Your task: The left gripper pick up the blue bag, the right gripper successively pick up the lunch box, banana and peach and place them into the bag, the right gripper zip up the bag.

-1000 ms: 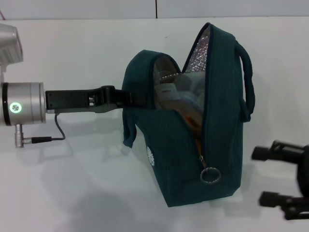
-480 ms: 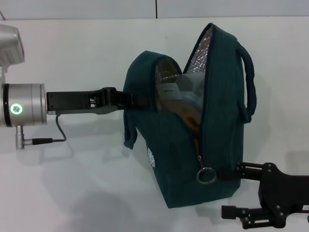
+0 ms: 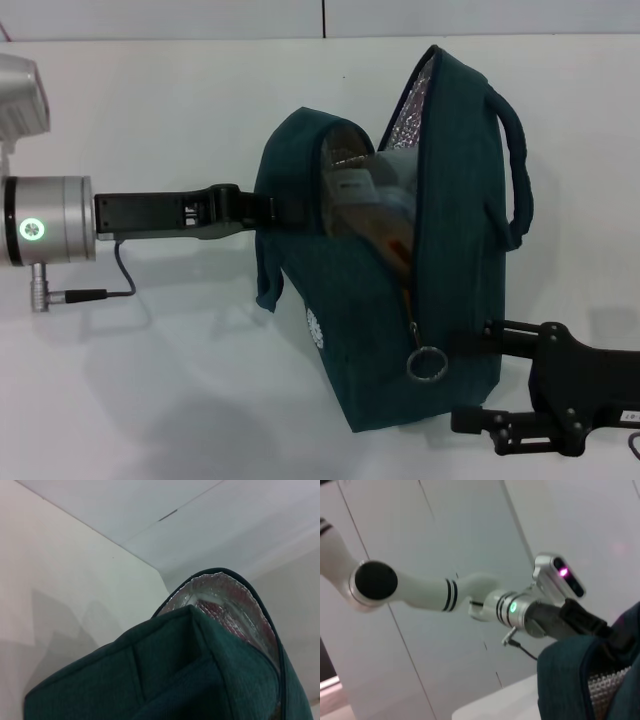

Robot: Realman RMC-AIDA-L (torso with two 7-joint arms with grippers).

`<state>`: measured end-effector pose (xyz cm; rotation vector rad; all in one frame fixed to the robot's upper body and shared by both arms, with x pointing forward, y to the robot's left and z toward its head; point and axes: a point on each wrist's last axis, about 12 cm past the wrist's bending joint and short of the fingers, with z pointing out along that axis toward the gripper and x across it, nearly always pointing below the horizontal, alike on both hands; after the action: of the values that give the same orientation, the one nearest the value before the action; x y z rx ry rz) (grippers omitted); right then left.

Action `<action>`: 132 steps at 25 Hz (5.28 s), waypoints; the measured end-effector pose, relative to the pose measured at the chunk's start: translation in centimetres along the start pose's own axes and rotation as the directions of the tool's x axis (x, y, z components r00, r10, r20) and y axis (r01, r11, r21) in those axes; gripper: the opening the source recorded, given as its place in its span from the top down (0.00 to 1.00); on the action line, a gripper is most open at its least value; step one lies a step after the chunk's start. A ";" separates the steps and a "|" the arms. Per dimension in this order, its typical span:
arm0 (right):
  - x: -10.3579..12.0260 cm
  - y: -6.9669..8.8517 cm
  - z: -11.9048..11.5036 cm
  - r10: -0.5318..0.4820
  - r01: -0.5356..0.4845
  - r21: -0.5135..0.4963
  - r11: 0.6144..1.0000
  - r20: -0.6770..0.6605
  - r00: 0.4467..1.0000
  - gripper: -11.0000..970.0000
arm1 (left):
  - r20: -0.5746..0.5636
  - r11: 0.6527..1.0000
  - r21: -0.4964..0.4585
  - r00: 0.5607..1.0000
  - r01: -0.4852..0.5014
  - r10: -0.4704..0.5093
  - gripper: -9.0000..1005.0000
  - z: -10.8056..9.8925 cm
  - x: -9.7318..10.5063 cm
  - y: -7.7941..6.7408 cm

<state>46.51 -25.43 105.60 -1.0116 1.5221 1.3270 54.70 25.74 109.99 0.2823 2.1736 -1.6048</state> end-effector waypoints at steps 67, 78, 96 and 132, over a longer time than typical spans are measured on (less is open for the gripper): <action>2.1 0.1 1.7 0.093 -0.093 0.065 0.993 0.007 0.996 0.24 | -0.011 0.999 0.036 1.000 0.001 0.000 0.96 0.5 0.2 -0.4; 2.0 0.0 1.9 0.101 -0.102 0.064 0.993 0.020 0.995 0.24 | -0.010 0.999 0.037 1.000 0.003 -0.002 0.96 0.5 0.3 -0.4; 2.6 0.4 0.8 0.124 -0.131 0.129 0.983 0.061 0.990 0.24 | 0.039 0.990 0.136 0.999 0.021 -0.027 0.96 1.0 0.2 -1.2; 2.1 0.2 1.5 0.162 -0.165 0.077 0.983 0.040 0.986 0.69 | 0.060 0.992 0.124 0.998 0.024 -0.032 0.96 0.6 0.8 -0.8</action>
<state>45.86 -24.04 103.58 -0.8248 1.6482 1.3766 53.85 24.84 110.17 0.2365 2.0455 -1.7429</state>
